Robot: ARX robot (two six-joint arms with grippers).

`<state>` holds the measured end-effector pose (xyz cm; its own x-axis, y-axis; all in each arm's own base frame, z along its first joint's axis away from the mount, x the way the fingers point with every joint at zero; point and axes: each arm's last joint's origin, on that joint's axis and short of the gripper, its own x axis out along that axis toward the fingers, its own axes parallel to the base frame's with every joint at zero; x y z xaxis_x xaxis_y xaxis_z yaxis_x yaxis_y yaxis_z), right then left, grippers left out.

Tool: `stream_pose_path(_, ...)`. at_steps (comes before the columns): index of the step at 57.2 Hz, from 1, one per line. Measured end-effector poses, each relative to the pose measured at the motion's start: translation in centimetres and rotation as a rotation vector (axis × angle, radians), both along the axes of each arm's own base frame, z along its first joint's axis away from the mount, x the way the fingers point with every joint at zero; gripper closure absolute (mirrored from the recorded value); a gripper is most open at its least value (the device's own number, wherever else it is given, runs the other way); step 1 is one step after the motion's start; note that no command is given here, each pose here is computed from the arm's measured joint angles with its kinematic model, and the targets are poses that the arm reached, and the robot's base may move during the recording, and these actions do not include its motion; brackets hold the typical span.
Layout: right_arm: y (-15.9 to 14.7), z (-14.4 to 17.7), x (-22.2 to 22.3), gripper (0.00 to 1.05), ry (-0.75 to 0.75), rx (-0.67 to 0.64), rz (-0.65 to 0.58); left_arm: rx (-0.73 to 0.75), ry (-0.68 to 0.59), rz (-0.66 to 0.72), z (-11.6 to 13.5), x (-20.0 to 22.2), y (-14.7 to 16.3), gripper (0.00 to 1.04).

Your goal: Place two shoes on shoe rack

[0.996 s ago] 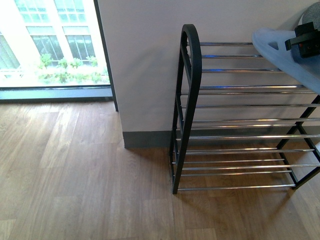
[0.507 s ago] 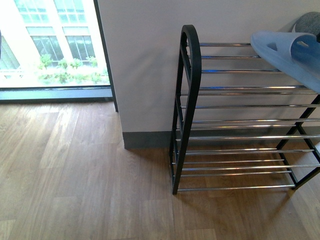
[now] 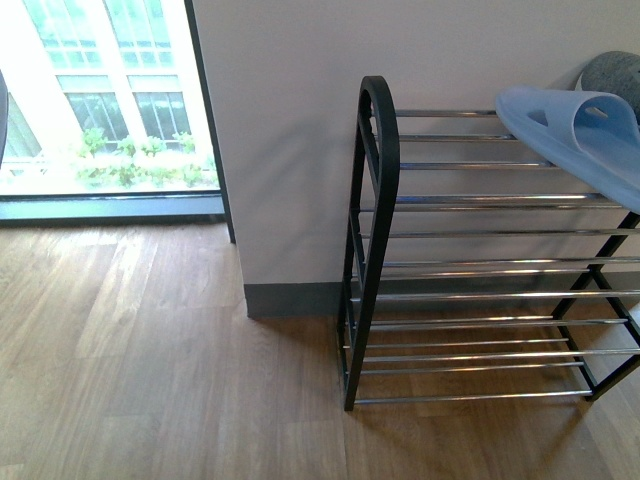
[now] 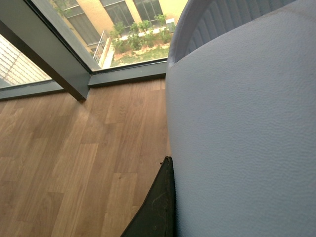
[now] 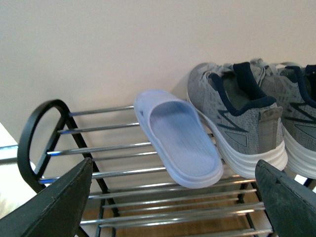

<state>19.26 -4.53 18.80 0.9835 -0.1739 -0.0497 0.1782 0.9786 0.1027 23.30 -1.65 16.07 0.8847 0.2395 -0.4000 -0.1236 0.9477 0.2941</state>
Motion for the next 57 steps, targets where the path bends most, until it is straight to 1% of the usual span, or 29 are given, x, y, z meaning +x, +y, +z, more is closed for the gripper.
stream_pose_path(5,0.1,-0.3,-0.1,0.09,0.003,0.013,0.003,0.0,0.0,0.0,0.0,0.0,0.0,1.03)
stream_pose_path(7,0.2,-0.3,-0.2,0.14,-0.019,-0.005,0.06,0.0,0.0,0.0,0.0,0.0,0.0,1.03)
stream_pose_path(9,0.3,-0.3,-0.3,0.17,-0.03,-0.025,0.091,0.0,0.0,0.0,0.0,0.0,0.0,1.03)
stream_pose_path(10,0.4,-0.4,-0.5,0.2,-0.034,-0.035,0.117,0.0,0.0,0.0,0.0,0.0,0.0,1.03)
stream_pose_path(13,0.8,-0.5,-0.8,0.27,-0.035,-0.055,0.149,0.0,0.0,0.0,0.0,0.0,0.0,1.03)
stream_pose_path(18,1.7,-1.0,-1.9,0.47,-0.029,-0.08,0.172,0.0,0.0,0.0,0.0,0.0,0.0,1.03)
stream_pose_path(23,2.1,-1.2,-2.5,0.59,-0.028,-0.088,0.169,0.0,0.0,0.0,0.0,0.0,0.0,1.03)
stream_pose_path(26,2.4,-1.4,-3.0,0.7,-0.027,-0.093,0.169,0.0,0.0,0.0,0.0,0.0,0.0,1.03)
stream_pose_path(27,2.6,-1.4,-3.3,0.75,-0.027,-0.094,0.17,0.0,0.0,0.0,0.0,0.0,0.0,1.03)
stream_pose_path(34,3.2,-2.5,-4.3,1.03,-0.031,-0.099,0.173,0.0,0.0,0.0,0.0,0.0,0.0,1.03)
stream_pose_path(39,3.8,-2.3,-4.8,1.03,-0.03,-0.103,0.148,0.0,0.0,0.0,0.0,0.0,0.0,1.03)
stream_pose_path(44,4.4,-2.0,-5.3,1.03,-0.045,-0.104,0.179,0.0,0.0,0.0,0.0,0.0,0.0,1.03)
stream_pose_path(57,4.5,-1.7,-6.2,1.03,-0.053,-0.105,0.175,0.0,0.0,0.0,0.0,0.0,0.0,1.03)
